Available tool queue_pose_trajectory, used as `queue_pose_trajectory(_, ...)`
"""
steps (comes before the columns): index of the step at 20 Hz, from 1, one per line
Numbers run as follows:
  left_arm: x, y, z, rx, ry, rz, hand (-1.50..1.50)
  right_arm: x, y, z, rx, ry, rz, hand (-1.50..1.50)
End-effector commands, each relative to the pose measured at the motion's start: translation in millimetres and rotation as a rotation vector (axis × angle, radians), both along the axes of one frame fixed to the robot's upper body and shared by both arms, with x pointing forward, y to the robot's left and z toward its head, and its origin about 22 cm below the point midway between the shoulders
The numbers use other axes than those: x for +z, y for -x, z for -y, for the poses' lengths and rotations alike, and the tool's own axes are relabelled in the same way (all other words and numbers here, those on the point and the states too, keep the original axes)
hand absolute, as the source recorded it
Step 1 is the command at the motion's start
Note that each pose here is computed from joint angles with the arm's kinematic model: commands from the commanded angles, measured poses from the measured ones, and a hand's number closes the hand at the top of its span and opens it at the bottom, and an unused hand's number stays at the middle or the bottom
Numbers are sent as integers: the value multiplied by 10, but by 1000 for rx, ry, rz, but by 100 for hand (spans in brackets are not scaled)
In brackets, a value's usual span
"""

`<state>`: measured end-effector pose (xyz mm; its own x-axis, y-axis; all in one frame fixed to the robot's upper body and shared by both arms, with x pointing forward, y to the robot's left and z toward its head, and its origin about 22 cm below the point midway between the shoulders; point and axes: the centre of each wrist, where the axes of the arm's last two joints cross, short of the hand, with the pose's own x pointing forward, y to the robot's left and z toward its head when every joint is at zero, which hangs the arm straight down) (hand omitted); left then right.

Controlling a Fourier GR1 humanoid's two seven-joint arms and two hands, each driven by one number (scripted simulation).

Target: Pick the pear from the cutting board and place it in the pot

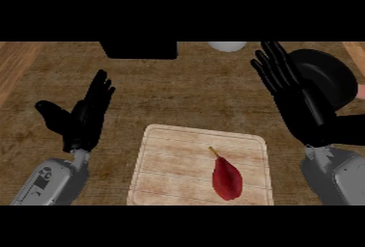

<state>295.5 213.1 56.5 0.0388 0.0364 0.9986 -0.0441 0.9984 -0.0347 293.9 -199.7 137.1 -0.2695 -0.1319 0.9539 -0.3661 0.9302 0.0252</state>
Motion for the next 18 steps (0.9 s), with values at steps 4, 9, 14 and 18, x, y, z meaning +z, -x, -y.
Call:
queue_pose_trajectory(4, 387, -97, -143, 9, -65, 214, 0, 319, -257, -14, 478, -5, 106, 150)
queue_pose_trajectory(9, 378, -170, -323, 8, -69, 251, 0, 349, -506, 551, 378, 410, 237, -150)
queue_pose_trajectory(14, 314, -83, -313, 4, -50, 251, 0, 108, -542, 800, 613, 351, 410, -150)
queue_pose_trajectory(18, 395, -101, -285, 18, -62, 241, 0, 222, -596, 1007, 686, 479, 509, -150)
